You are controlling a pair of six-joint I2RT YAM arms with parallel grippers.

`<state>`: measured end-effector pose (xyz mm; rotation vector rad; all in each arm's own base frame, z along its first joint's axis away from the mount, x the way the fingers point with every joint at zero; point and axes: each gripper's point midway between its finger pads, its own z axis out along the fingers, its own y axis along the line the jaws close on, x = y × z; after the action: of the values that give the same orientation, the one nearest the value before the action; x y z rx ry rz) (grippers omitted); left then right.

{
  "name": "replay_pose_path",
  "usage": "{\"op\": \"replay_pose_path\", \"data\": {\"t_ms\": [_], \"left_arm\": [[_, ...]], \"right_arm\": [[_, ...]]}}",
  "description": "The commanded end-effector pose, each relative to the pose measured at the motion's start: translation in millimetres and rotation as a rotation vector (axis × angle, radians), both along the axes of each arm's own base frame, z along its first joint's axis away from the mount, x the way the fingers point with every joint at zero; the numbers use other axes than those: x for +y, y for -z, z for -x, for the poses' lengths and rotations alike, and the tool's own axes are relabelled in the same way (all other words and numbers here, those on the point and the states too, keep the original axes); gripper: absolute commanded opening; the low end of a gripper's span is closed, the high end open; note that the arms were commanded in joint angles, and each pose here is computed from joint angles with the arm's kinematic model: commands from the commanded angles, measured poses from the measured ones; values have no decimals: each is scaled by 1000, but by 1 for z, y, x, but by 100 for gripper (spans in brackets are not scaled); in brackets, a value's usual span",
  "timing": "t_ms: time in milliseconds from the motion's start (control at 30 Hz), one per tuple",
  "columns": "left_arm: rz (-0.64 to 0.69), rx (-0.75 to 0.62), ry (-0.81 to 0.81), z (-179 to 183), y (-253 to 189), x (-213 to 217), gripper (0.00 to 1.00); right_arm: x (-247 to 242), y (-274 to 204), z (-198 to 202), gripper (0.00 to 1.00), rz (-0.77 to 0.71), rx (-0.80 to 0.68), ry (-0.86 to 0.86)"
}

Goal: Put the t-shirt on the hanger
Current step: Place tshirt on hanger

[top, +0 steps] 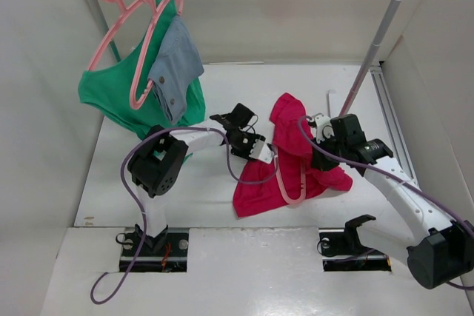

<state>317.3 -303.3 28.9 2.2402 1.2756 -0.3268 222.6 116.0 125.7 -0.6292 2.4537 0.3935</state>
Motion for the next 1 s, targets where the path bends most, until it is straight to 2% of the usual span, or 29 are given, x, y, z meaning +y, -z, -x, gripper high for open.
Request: {"op": "replay_pose_path", "data": {"t_ms": [0,100,133,167,267,400,533,567,600,667,700,767,867,967], "left_arm": [[-146,-49,-13,4,31,27,26],[-192,-77,2,10,41,33,17],[-192,-90,6,10,41,30,6],[-191,-103,2,9,43,31,0],[-140,-81,-113,2,36,23,0],[-26,-15,-267,-18,-15,2,0],[6,-4,-374,-36,-64,8,0],[12,-21,-380,-37,-76,10,0],[12,-15,-387,-35,-82,11,0],[-16,14,-395,-25,-87,19,0],[-10,10,-395,-24,-96,20,0],[-32,23,-398,-15,-95,24,0],[-55,14,-400,-6,-92,31,0],[-43,13,-401,-1,-97,29,0]], "right_arm": [[4,-19,-14,0,-24,-78,-12],[4,-22,-13,0,-27,-87,-12],[4,-22,-13,0,-27,-87,-12],[4,-24,-13,0,-30,-97,-12],[3,-27,-13,0,-33,-106,-12],[4,-31,-9,0,-44,-115,-18],[7,-31,-8,2,-59,-110,-30],[9,-28,-7,11,-54,-95,-39],[10,-22,-8,43,-50,-82,-39],[24,-27,-8,63,-72,-109,-93],[30,-29,-8,81,-79,-125,-112],[39,-45,-14,100,-87,-203,-134],[63,-84,-25,100,-102,-377,-209],[86,-92,-32,100,-106,-452,-266]]}}
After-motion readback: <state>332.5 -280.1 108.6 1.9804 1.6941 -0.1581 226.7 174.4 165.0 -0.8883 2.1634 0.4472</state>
